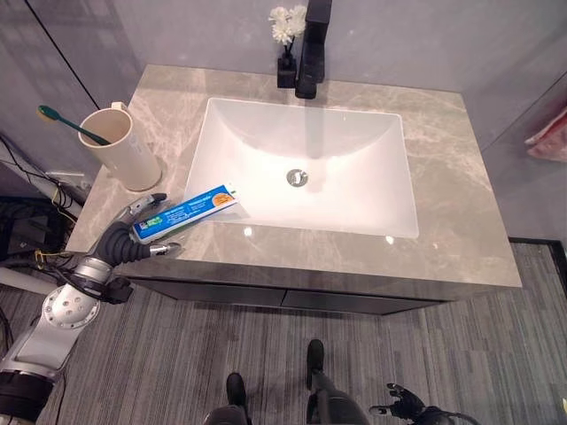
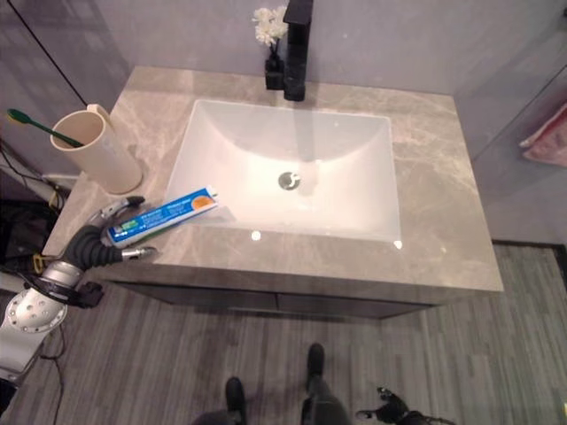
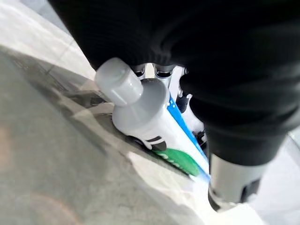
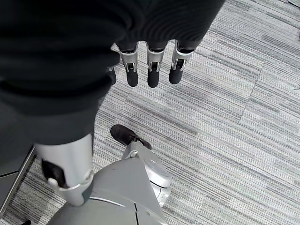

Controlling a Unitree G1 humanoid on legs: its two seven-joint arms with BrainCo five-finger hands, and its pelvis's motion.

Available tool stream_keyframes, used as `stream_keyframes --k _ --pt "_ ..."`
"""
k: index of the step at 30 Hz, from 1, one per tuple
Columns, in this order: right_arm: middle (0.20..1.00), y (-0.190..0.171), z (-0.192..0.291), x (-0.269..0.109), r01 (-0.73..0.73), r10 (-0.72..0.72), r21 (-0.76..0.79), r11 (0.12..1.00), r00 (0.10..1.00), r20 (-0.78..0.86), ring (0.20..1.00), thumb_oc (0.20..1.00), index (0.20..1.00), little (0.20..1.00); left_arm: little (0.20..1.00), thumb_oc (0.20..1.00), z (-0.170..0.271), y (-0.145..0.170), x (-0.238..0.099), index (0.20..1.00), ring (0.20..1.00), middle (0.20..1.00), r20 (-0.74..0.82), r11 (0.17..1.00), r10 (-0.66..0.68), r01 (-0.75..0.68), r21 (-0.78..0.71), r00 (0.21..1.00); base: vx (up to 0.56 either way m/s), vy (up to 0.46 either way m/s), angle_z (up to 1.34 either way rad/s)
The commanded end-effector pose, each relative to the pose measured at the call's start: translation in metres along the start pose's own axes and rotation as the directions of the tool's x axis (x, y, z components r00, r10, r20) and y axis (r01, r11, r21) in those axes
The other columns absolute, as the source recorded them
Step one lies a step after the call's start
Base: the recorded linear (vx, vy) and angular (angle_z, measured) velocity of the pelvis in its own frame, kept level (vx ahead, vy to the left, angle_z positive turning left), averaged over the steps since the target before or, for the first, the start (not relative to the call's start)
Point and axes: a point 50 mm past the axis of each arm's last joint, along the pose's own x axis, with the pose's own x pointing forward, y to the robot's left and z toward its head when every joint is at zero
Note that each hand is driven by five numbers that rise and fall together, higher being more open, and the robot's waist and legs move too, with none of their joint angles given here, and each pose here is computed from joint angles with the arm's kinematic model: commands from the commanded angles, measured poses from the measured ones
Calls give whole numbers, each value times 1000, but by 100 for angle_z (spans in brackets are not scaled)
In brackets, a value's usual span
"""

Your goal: Put brush and paste in cup on sink, flatten towel.

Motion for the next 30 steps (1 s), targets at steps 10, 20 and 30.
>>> stream_keyframes --k 10,20,30 --pt "1000 0 -9 -2 1 -1 -15 1000 999 -37 1000 1000 1000 1000 498 498 -42 -17 -30 498 498 498 -235 907 -178 252 338 956 3 -11 0" --pt "1000 -3 -36 -8 31 -28 17 999 989 -142 1000 1000 1000 1000 200 200 -56 -50 -40 200 200 200 -293 829 -307 406 385 906 30 -34 -2" --pt "1000 -20 -57 -16 125 -93 125 984 968 -232 1000 1000 1000 1000 200 200 -61 -58 -45 200 200 200 -315 816 -309 420 396 897 11 -21 -3"
